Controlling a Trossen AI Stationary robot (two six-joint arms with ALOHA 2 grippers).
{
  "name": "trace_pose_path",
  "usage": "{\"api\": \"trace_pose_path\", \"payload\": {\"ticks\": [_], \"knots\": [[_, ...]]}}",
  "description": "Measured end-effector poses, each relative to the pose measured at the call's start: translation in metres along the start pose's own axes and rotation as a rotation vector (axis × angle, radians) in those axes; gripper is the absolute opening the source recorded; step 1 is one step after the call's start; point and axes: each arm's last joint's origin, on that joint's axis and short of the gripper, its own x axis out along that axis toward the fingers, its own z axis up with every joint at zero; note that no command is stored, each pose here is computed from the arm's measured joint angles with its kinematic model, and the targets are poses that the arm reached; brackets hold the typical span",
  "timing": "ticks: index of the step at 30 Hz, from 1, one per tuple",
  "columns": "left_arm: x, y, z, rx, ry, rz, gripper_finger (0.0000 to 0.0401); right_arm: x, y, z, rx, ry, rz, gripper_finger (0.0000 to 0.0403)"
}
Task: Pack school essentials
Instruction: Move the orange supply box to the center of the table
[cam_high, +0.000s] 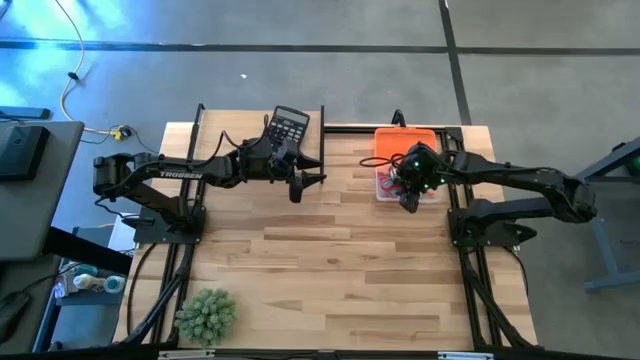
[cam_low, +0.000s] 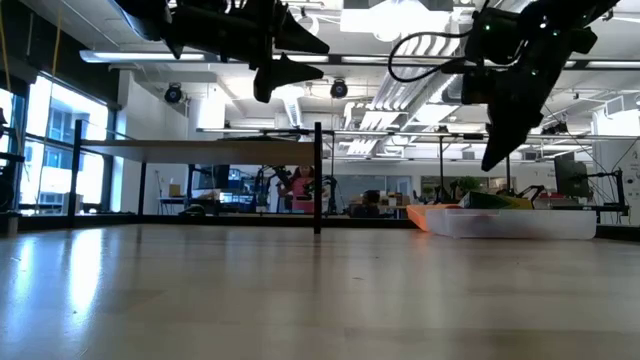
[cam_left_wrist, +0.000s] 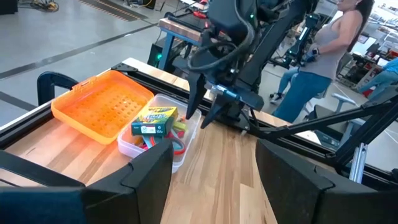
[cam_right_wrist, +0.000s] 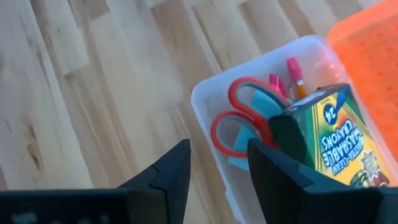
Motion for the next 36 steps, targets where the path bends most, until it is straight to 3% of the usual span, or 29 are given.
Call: {"api": "trace_pose_path", "payload": {"ticks": [14,30,36], "knots": [[0.000,0.000,0.000,0.000,-0.003,0.005,0.0218,0.036,0.008,0.002,-0.126,0.159,-0.050,0.0149],[0.000,0.001,0.000,0.000,-0.001,0.024,0.0218,0.062,0.006,-0.002,-0.088,0.278,-0.054,0.0149],[0.000,0.001,-0.002,-0.002,0.011,0.028,0.0218,0.064,0.006,-0.003,-0.056,0.296,-0.059,0.0116]]}}
